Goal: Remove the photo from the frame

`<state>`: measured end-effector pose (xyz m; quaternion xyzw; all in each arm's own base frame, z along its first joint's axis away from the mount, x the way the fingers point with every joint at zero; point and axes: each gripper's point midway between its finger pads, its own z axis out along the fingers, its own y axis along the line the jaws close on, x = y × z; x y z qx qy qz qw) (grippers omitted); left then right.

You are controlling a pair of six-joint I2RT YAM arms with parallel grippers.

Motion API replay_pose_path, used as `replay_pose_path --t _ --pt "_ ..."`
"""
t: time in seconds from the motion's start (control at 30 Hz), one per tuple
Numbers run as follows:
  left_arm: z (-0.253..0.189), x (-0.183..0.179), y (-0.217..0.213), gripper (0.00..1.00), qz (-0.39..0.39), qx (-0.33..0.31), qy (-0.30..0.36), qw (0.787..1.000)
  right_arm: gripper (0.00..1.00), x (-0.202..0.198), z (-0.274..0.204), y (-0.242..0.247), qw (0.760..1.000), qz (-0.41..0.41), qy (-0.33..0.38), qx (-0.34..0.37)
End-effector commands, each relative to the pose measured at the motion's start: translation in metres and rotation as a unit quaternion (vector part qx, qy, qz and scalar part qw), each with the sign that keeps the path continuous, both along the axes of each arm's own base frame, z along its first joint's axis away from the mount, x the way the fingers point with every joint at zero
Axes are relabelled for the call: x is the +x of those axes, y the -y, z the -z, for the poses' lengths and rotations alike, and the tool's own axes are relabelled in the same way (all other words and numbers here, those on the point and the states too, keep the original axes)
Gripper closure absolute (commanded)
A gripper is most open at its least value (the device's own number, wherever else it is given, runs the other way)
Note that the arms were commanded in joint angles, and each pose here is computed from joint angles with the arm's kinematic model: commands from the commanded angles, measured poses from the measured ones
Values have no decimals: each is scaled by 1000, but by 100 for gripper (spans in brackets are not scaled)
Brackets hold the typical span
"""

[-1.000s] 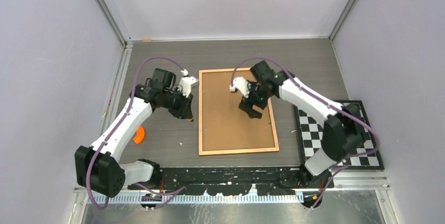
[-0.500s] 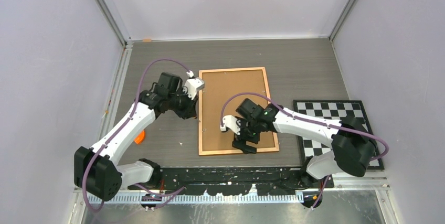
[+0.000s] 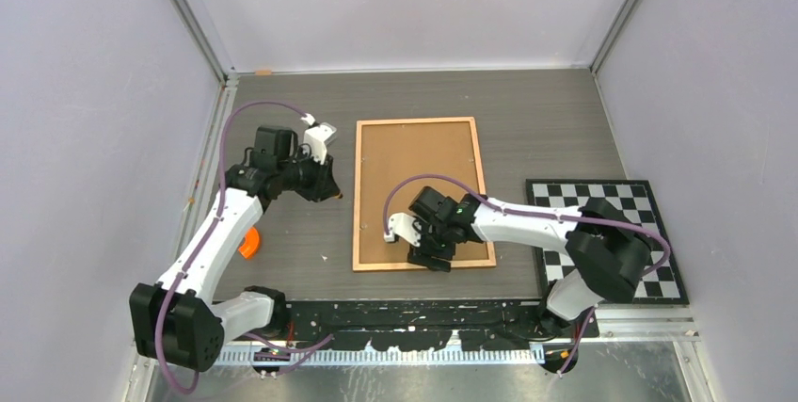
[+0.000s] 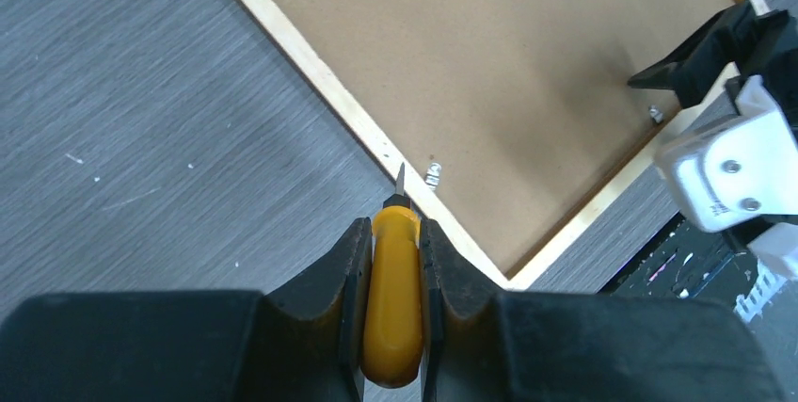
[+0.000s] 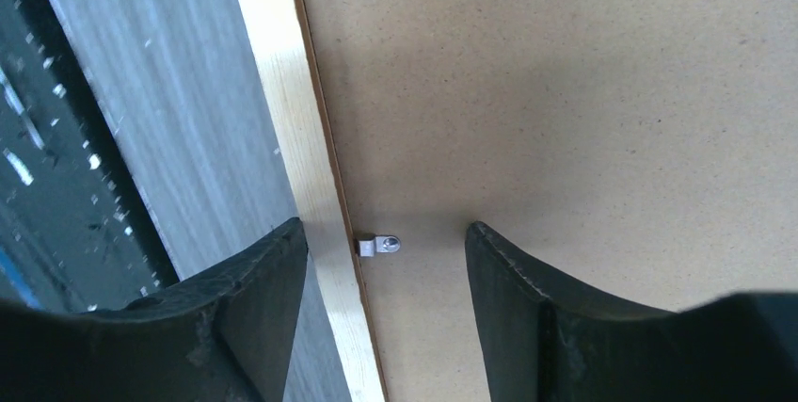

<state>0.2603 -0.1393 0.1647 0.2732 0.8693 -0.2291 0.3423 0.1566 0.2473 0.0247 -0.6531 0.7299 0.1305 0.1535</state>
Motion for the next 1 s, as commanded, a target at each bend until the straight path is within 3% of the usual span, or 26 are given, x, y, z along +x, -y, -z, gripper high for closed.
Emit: replay_pose_path --t 0.0,0.23,0.6,0.97 --pt "-21 11 11 100 25 -33 59 997 36 47 -2 -25 997 35 74 13" --pt "-6 30 0 100 19 18 81 996 37 57 -23 -35 995 46 78 41" --pt "19 34 22 100 61 96 92 989 16 40 -50 15 992 83 85 51" --pt "37 40 24 100 69 160 104 979 27 36 -17 33 997 67 22 29"
